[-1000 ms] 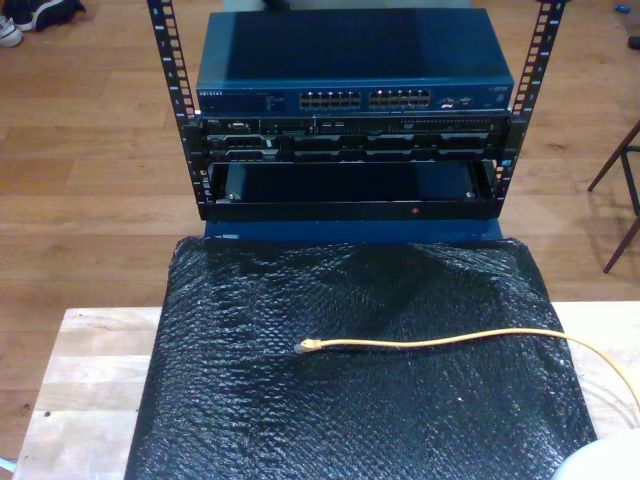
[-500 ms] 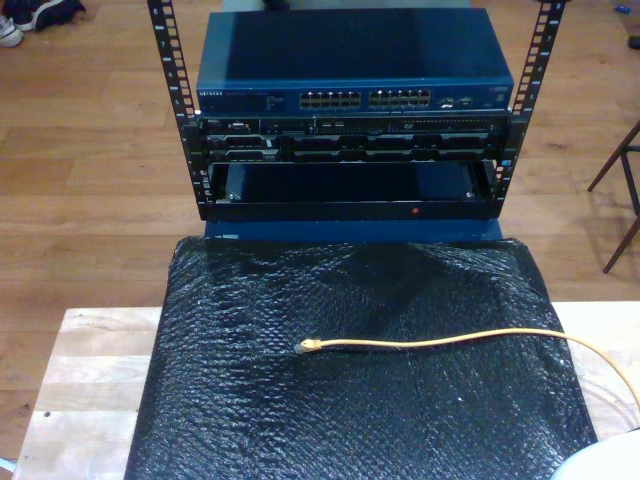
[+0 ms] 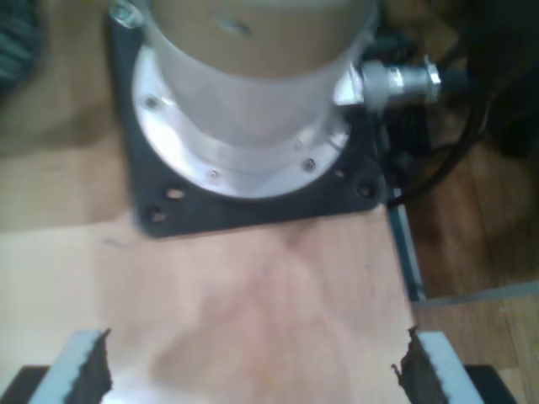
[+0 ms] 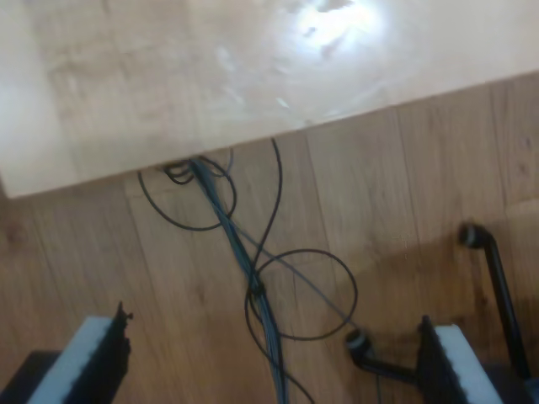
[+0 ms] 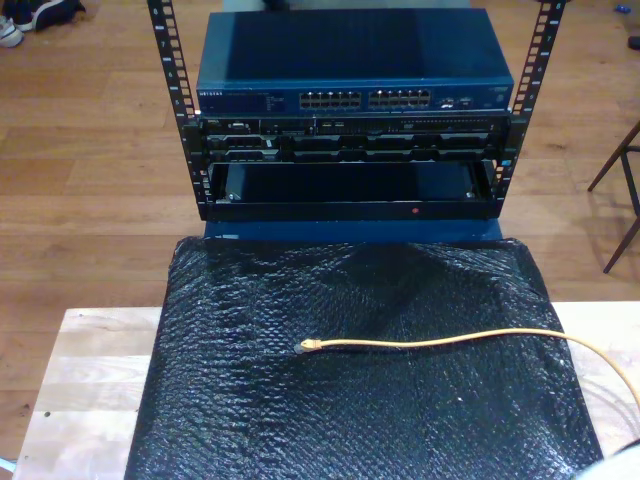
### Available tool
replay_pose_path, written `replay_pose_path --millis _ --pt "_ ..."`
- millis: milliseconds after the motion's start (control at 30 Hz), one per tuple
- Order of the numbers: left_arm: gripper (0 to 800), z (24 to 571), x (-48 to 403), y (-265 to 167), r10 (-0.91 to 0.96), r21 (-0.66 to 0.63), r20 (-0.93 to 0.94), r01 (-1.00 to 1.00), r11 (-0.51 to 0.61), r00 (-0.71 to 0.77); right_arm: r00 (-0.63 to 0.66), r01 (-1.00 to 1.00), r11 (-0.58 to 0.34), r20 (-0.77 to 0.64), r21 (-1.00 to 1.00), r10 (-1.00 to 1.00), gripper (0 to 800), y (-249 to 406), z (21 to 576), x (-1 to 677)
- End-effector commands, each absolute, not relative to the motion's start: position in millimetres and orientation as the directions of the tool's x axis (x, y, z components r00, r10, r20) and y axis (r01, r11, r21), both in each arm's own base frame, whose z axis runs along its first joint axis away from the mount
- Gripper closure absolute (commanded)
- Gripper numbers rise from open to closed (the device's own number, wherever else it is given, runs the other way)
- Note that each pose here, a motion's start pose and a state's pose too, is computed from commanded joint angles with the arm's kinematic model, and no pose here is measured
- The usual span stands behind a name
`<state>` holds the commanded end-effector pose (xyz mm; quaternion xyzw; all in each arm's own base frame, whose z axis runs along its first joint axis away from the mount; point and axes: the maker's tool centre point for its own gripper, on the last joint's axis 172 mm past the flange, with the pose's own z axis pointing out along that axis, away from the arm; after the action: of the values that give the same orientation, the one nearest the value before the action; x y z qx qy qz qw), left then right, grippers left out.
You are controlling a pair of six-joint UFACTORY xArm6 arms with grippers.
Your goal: Grab the cable and plug it in
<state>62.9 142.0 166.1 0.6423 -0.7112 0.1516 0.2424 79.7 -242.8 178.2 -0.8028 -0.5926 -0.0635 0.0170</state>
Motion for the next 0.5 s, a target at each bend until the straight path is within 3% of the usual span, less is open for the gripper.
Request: replay_pose_path --millis 500 --pt "0 189.0 137.3 91.8 -0.857 0.240 0.515 -0.961 0.139 0.005 0.419 0.906 -0.424 0.179 -0.009 0.890 0 -242.3 206.4 168.3"
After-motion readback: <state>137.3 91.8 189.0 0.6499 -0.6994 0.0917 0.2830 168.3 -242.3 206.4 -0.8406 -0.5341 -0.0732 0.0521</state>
